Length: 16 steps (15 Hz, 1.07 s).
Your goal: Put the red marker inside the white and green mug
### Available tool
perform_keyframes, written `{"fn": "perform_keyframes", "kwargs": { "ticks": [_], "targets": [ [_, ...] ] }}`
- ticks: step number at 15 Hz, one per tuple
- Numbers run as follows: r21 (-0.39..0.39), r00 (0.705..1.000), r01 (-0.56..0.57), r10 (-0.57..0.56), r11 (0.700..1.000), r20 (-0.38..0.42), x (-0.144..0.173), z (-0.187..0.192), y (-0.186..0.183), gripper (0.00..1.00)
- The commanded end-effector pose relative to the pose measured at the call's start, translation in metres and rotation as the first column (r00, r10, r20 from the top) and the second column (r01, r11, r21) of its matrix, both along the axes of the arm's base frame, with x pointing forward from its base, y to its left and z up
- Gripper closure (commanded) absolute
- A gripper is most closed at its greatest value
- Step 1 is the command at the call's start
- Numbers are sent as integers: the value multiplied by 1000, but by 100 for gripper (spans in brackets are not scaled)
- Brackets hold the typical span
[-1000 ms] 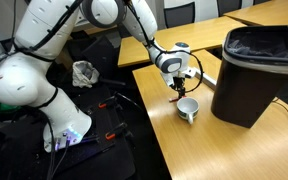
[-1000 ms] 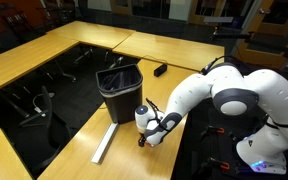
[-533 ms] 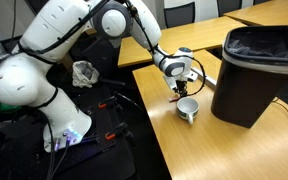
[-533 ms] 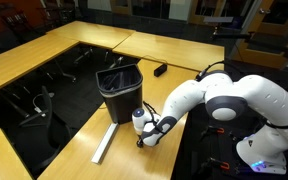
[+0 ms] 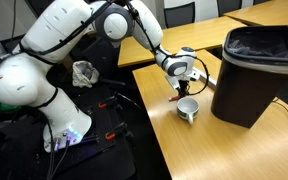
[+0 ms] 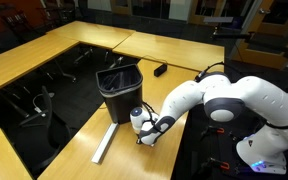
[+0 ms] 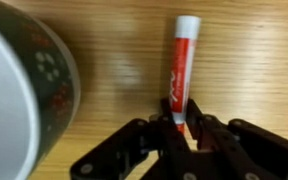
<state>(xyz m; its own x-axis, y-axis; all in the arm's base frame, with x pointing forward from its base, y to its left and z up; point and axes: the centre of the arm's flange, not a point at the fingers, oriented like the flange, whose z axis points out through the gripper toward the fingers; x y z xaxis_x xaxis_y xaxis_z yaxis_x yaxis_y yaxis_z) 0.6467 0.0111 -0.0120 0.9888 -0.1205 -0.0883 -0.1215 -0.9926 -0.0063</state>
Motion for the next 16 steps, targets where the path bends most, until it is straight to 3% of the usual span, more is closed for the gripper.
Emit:
{"fn": "perform_keyframes", "kwargs": {
  "ticks": [1, 5, 8, 12, 16],
  "targets": [
    [-70, 999, 10, -13, 997, -46, 0, 8, 4, 99],
    [-193, 985, 174, -172, 966, 25, -9, 45, 20, 95],
    [-246, 948, 311, -281, 918, 152, -8, 78, 32, 95],
    [-306, 872, 469, -381, 829, 306, -7, 102, 27, 95],
    [-341, 766, 624, -462, 703, 447, -10, 113, 11, 95]
  ]
}}
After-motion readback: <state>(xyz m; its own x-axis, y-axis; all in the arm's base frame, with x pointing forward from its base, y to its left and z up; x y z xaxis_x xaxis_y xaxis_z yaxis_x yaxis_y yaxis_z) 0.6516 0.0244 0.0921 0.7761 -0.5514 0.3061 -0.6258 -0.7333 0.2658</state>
